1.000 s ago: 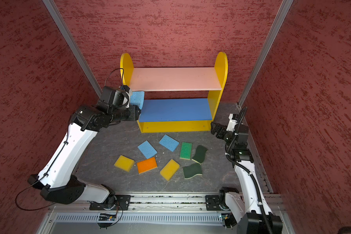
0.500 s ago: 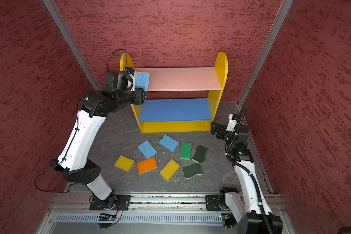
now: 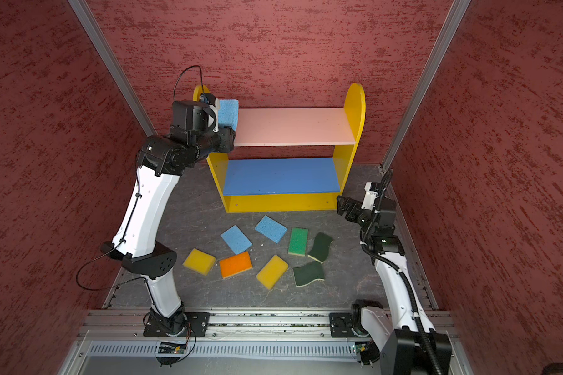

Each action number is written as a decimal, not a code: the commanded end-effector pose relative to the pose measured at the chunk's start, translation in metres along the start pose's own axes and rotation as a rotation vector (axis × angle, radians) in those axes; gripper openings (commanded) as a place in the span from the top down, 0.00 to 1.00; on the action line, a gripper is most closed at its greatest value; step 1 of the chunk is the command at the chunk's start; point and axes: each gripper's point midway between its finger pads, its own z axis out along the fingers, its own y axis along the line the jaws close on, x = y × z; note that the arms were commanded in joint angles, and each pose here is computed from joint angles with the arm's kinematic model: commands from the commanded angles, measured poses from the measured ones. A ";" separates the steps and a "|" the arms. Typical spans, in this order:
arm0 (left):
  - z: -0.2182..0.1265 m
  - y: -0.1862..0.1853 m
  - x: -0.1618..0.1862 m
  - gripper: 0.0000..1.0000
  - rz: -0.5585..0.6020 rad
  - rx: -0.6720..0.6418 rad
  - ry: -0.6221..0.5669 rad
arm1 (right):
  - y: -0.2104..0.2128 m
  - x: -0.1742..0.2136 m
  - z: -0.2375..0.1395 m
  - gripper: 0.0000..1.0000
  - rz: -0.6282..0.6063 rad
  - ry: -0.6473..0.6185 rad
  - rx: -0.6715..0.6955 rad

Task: Place and organize the cleaning sponges onto the shelf
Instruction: 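Lower the light blue sponge onto the pink upper shelf with the left gripper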

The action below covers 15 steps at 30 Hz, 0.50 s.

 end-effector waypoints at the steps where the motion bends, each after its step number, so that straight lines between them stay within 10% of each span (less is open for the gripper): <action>1: 0.013 0.001 -0.007 0.44 -0.011 -0.010 -0.028 | 0.015 -0.021 -0.002 0.02 -0.041 -0.057 -0.049; 15: 0.033 0.009 -0.005 0.44 -0.002 -0.082 -0.036 | 0.012 -0.024 0.000 0.02 -0.042 -0.067 -0.036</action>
